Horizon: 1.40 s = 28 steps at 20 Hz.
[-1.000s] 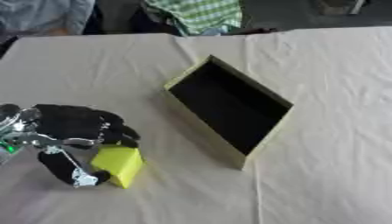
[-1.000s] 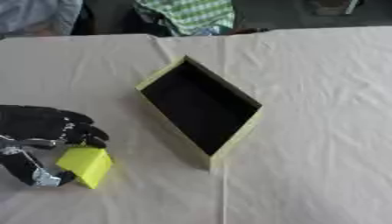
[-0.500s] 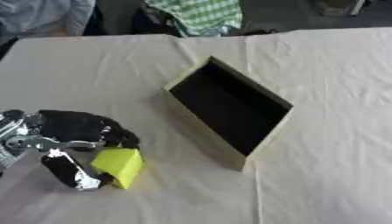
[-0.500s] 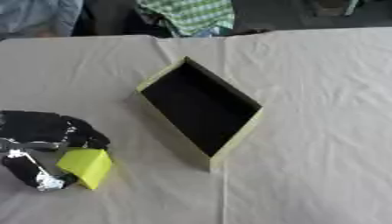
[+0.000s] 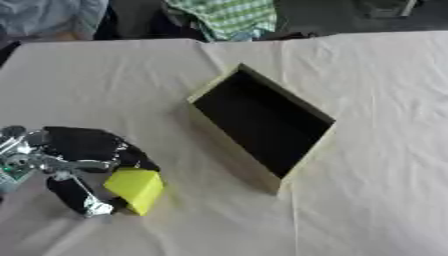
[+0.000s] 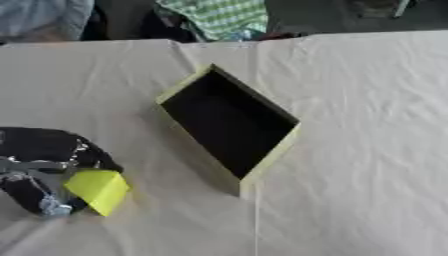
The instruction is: Pick up objects on the table and place them in the box.
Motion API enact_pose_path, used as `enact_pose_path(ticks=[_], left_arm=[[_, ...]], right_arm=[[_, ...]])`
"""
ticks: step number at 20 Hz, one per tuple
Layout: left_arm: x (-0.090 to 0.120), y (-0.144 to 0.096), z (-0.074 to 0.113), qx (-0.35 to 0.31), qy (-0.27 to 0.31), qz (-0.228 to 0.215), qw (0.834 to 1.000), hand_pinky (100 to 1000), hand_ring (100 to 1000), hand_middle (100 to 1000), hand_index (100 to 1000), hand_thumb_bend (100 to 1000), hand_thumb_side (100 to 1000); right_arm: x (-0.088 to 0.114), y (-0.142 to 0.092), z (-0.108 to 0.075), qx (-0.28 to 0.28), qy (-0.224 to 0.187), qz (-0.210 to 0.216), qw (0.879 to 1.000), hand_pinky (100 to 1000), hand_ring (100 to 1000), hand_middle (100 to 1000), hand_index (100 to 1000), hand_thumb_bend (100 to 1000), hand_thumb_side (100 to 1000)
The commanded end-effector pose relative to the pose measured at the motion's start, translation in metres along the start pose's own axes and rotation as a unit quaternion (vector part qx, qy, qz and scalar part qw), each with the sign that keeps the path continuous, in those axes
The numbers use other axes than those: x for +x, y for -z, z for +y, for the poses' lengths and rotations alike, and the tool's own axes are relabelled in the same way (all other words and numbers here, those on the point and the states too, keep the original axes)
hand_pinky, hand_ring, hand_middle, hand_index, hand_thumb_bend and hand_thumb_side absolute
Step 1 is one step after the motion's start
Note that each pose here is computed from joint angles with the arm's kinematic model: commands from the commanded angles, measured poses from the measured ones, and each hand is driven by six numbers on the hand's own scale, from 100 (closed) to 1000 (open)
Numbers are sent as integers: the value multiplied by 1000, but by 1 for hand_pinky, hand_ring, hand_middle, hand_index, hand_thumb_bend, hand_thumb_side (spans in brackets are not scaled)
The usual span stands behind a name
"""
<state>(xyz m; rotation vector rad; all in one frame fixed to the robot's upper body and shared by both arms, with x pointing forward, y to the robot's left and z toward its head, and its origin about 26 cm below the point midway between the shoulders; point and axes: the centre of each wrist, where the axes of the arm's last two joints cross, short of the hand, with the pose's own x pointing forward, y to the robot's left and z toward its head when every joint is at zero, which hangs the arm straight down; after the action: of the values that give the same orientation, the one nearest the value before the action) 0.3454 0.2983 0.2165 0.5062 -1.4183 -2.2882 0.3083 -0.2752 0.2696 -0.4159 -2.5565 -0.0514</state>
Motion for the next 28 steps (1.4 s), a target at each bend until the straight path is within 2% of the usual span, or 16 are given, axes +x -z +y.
enact_pose_path(ticks=[1, 6, 11, 14, 15, 16, 20, 28], left_arm=[[1, -20, 21, -108, 121, -56, 985, 636, 440, 535, 818, 100, 292], [6, -37, 32, -57, 159, 2, 986, 631, 465, 520, 761, 100, 273], [7, -48, 33, -12, 179, 52, 982, 623, 459, 509, 688, 100, 298], [5, -54, 36, 27, 178, 73, 981, 575, 419, 476, 584, 100, 360], [4, -55, 38, 44, 178, 82, 980, 574, 416, 474, 579, 100, 366], [2, -57, 42, 68, 177, 91, 978, 560, 396, 453, 541, 100, 414], [-12, -57, 59, 158, 163, 127, 966, 526, 357, 421, 497, 100, 511], [-48, -36, 99, 267, 137, 140, 944, 466, 305, 362, 436, 100, 553]], right_arm=[[7, 5, -4, -2, -8, -17, 1000, 786, 603, 607, 845, 100, 719], [6, 4, -5, -5, -10, -18, 1000, 786, 603, 608, 845, 100, 721], [6, 4, -6, -7, -11, -18, 1000, 786, 604, 608, 845, 100, 720], [6, 5, -8, -10, -14, -20, 1000, 787, 605, 604, 845, 100, 718], [6, 5, -8, -11, -14, -21, 1000, 787, 605, 604, 845, 100, 718], [6, 5, -9, -11, -15, -22, 1000, 787, 606, 605, 845, 100, 716], [7, 7, -9, -11, -14, -27, 999, 786, 607, 606, 844, 100, 713], [12, 14, -8, -6, -4, -40, 999, 786, 613, 609, 842, 100, 705]])
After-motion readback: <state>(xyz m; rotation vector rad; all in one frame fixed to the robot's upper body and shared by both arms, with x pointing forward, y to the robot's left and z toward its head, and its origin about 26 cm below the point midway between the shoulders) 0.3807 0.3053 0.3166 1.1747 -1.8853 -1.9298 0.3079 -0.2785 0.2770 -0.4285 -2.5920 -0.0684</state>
